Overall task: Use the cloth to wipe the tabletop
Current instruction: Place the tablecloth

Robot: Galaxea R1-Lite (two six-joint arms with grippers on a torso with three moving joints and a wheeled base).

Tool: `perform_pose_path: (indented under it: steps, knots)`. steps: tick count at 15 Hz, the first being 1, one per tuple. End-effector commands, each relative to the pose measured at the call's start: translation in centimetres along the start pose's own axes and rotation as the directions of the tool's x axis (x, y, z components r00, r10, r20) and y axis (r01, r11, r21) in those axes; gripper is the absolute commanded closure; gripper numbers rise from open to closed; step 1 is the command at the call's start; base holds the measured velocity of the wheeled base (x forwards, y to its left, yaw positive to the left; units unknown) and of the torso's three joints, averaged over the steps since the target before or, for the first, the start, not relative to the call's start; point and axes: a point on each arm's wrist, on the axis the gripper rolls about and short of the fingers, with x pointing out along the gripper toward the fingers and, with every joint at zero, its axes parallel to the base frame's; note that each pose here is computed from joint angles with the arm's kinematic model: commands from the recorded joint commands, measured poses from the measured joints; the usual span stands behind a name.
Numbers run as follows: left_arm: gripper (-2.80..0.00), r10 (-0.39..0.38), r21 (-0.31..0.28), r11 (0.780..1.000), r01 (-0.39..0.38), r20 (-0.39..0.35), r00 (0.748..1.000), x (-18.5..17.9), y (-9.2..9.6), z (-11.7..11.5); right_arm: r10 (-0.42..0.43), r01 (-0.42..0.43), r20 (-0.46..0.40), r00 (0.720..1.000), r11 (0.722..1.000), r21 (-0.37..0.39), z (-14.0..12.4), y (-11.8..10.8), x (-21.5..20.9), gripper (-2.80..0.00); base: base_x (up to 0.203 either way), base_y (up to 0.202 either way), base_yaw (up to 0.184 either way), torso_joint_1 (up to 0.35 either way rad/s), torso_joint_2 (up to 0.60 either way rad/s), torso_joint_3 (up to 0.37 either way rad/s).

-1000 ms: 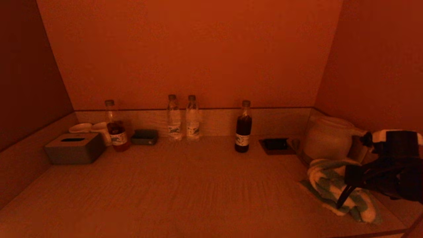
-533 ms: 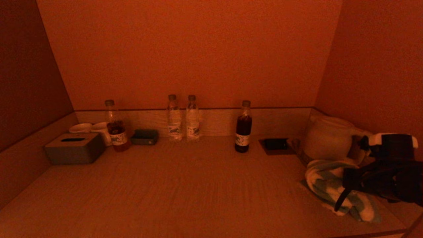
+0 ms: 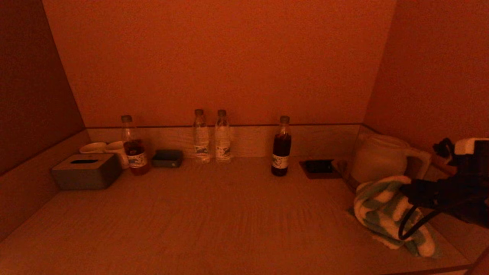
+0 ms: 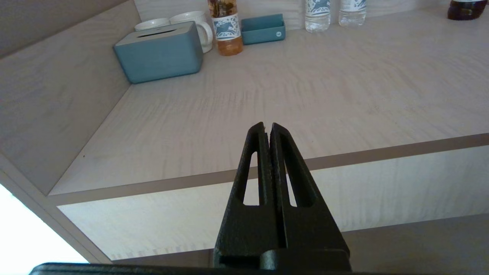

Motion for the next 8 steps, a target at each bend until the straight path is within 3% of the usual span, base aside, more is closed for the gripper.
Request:
perform_pose_path:
  steps: [1,4,8]
  knots:
    - [0.0,-0.001,0.001,1.0,0.001,0.0,1.0,0.0,0.0,0.0,0.039,-0.041,0.152,0.988,0.999,0.006,1.4,-0.1,-4.5,-2.8,0.0,0.0,0.0,0.0,0.0,0.0]
    - [0.0,0.001,0.001,1.0,-0.001,0.0,1.0,0.0,0.0,0.0,0.11,-0.106,0.254,0.961,0.994,-0.03,1.6,0.2,-8.8,-2.8,0.0,0.0,0.0,0.0,0.0,0.0]
    - [0.0,0.001,0.001,1.0,-0.001,0.0,1.0,0.0,0.0,0.0,0.123,-0.112,0.149,0.981,0.99,-0.085,0.9,0.4,-9.1,-2.8,0.0,0.0,0.0,0.0,0.0,0.0]
